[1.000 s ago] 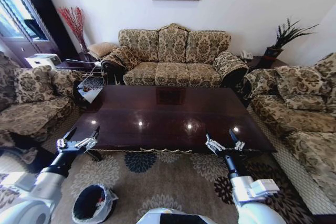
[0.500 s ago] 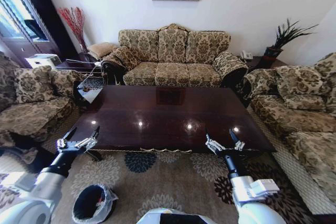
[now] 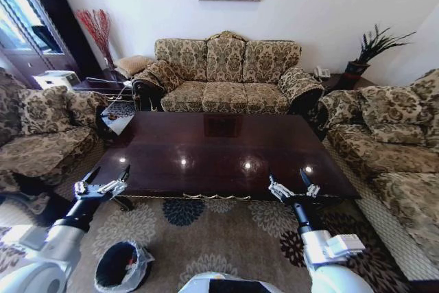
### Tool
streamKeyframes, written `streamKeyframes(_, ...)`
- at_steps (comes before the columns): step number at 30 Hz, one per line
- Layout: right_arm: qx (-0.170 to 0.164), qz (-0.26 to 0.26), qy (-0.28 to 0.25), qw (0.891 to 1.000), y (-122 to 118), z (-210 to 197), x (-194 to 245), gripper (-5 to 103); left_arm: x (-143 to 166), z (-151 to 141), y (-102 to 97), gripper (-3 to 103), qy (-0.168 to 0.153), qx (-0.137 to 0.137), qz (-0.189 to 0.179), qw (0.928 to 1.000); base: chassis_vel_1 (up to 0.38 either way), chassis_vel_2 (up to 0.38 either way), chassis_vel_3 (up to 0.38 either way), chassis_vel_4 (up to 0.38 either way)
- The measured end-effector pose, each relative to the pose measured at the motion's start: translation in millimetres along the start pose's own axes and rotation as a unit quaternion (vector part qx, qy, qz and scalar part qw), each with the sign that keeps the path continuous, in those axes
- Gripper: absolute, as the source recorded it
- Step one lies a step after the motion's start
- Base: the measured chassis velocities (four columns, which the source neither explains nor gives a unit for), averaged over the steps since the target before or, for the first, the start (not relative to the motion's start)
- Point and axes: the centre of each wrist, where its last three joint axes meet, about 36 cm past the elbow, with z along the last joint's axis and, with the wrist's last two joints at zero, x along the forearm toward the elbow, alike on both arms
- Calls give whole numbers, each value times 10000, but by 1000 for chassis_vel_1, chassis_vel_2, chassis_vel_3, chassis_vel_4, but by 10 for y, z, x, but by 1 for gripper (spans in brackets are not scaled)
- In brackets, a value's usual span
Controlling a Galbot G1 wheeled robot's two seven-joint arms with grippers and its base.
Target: Move to the front of the table and place the trash on the table into the trash bin.
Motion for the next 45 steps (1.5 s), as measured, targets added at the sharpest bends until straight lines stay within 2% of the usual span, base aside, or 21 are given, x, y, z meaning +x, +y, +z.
streamKeyframes(45,0,0,0,10000,0,0,0,100,0,0,0,100,0,0,0,10000,0,0,0,0)
